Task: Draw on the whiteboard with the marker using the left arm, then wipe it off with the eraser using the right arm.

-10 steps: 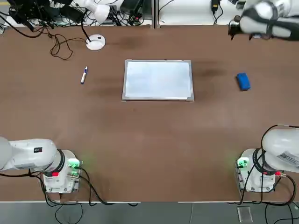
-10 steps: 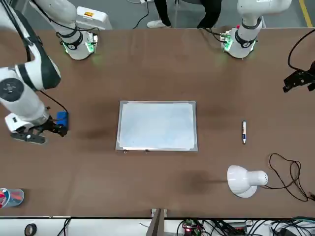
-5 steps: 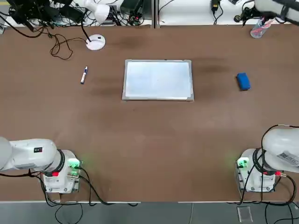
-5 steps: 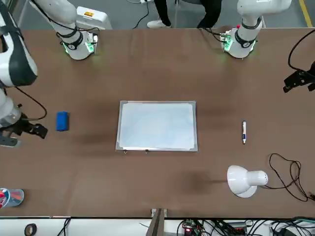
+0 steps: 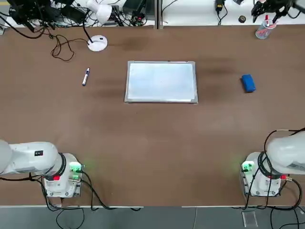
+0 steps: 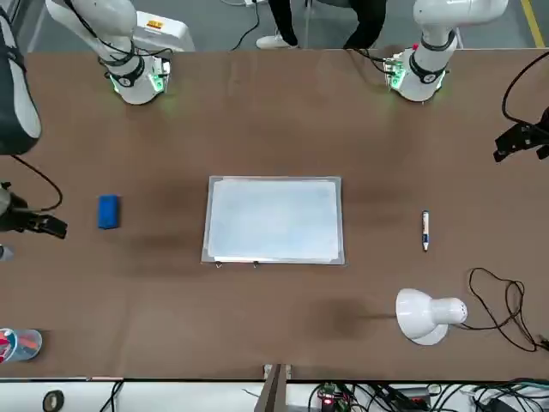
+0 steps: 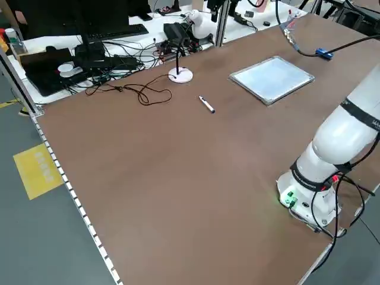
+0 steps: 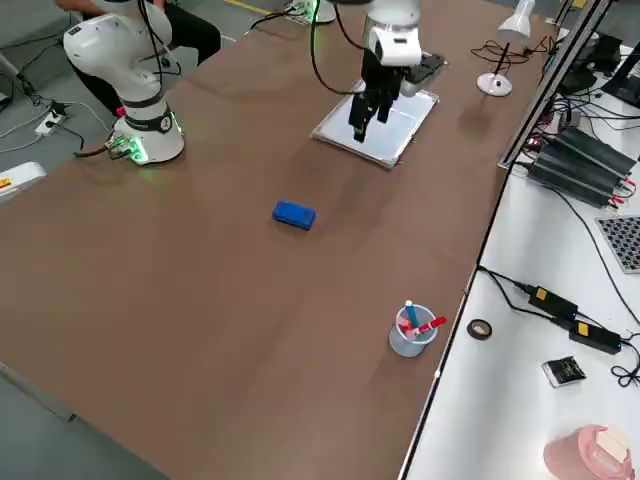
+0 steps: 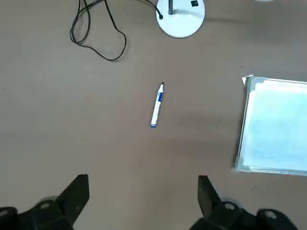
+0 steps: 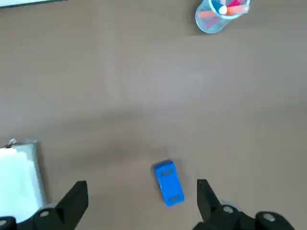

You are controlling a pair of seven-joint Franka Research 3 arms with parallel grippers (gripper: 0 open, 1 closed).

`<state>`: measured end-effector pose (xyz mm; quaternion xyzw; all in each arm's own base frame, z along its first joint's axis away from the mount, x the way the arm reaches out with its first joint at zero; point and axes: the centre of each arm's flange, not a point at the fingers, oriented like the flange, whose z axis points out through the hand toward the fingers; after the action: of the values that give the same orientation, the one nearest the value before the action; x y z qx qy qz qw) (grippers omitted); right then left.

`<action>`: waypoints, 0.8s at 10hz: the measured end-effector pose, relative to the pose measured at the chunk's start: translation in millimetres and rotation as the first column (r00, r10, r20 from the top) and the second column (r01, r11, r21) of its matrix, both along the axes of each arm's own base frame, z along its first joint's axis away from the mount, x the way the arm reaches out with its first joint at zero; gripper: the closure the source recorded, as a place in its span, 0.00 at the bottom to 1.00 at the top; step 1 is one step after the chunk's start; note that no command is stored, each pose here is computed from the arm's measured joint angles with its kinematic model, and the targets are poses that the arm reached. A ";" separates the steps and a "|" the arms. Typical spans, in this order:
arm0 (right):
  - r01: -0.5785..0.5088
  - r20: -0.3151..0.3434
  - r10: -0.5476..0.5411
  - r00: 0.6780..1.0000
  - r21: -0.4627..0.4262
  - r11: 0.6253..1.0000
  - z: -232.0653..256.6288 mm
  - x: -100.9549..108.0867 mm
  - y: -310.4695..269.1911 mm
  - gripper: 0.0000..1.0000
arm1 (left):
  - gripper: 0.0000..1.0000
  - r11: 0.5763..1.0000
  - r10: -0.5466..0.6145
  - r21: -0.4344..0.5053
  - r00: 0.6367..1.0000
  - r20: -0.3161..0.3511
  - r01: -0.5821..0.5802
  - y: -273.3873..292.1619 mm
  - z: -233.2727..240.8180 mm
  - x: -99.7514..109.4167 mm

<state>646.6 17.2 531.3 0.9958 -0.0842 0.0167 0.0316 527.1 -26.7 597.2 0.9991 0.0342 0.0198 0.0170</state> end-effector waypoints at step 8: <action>0.020 0.011 -0.021 1.000 0.043 0.999 136.3 -92.8 5.4 0.00 | 0.00 1.000 0.000 0.000 1.000 0.000 0.000 0.0 0.2 0.1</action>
<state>553.8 22.6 667.6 0.9952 -0.0950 0.0202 0.0100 527.2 -26.6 597.5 0.9991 0.0342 0.0201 0.0170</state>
